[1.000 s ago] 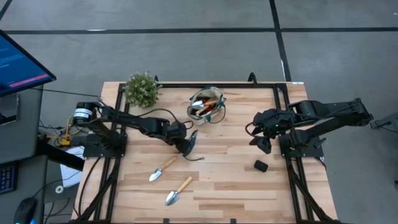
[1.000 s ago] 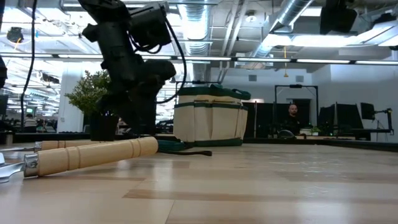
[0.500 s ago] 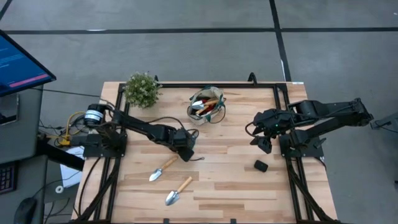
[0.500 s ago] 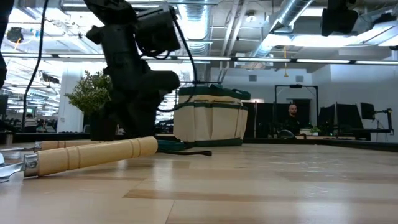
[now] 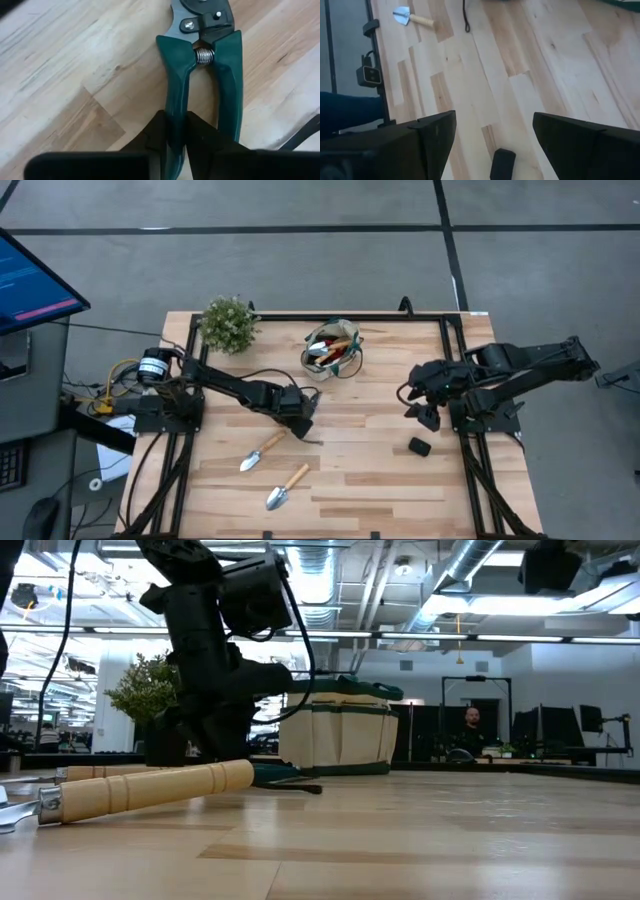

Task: Pick & Place Garden tools in Gardening bag
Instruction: Put the green shear scissors into the light brown gardening bag

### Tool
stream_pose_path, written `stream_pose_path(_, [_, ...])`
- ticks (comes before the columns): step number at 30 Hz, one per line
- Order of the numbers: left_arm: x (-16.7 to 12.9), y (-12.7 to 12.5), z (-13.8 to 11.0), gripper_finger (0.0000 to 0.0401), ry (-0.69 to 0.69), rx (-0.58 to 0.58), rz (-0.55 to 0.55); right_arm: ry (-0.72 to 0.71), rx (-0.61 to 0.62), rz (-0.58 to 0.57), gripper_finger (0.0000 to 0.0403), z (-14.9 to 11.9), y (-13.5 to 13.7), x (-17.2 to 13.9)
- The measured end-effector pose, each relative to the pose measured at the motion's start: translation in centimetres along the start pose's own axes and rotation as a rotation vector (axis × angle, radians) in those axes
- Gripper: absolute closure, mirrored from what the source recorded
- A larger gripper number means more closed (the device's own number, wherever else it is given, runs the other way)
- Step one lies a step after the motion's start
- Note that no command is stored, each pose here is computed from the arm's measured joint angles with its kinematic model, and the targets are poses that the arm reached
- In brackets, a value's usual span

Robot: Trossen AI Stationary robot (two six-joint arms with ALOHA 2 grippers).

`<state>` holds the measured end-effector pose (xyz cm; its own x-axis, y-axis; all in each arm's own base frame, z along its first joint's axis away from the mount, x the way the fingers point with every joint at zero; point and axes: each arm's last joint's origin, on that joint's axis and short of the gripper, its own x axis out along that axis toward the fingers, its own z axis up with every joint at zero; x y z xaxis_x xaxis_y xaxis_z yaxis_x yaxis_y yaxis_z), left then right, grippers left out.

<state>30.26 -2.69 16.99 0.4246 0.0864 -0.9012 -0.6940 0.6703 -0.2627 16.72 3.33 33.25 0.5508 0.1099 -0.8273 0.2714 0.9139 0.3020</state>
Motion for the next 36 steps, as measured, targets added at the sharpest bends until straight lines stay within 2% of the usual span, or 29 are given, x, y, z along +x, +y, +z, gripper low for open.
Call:
stream_pose_path(3, [-0.5, 0.0, 0.2, 0.0359, -0.012, -0.010, -0.015, 0.005, -0.013, 0.007, 0.0147, -0.1, 0.2, 0.0])
stream_pose_path(8, [-3.8, 0.3, 0.5, 0.0359, -0.073, -0.064, -0.079, 0.015, -0.028, 0.010, 0.0147, -0.4, 0.4, 0.0])
stream_pose_path(14, [-10.6, 0.4, 1.4, 0.0359, -0.237, -0.113, -0.335, -0.010, -0.040, -0.037, 0.0147, -0.5, 0.4, -0.1])
stream_pose_path(20, [-18.8, 0.9, 2.1, 0.0359, -0.453, -0.130, -0.785, -0.023, -0.040, -0.041, 0.0147, -0.5, 0.3, -0.3])
stream_pose_path(26, [-25.5, 2.1, 1.9, 0.0359, -0.721, -0.067, -1.141, -0.044, -0.043, -0.035, 0.0147, -0.6, 0.2, -0.7])
stream_pose_path(30, [-27.7, 2.4, 1.6, 0.0359, -0.821, 0.014, -1.296, -0.044, -0.045, -0.035, 0.0147, -0.6, 0.2, -0.7])
stream_pose_path(36, [-28.5, 1.7, 1.3, 0.0359, -0.810, 0.131, -1.456, -0.051, -0.046, -0.032, 0.0147, -0.5, 0.3, -0.6])
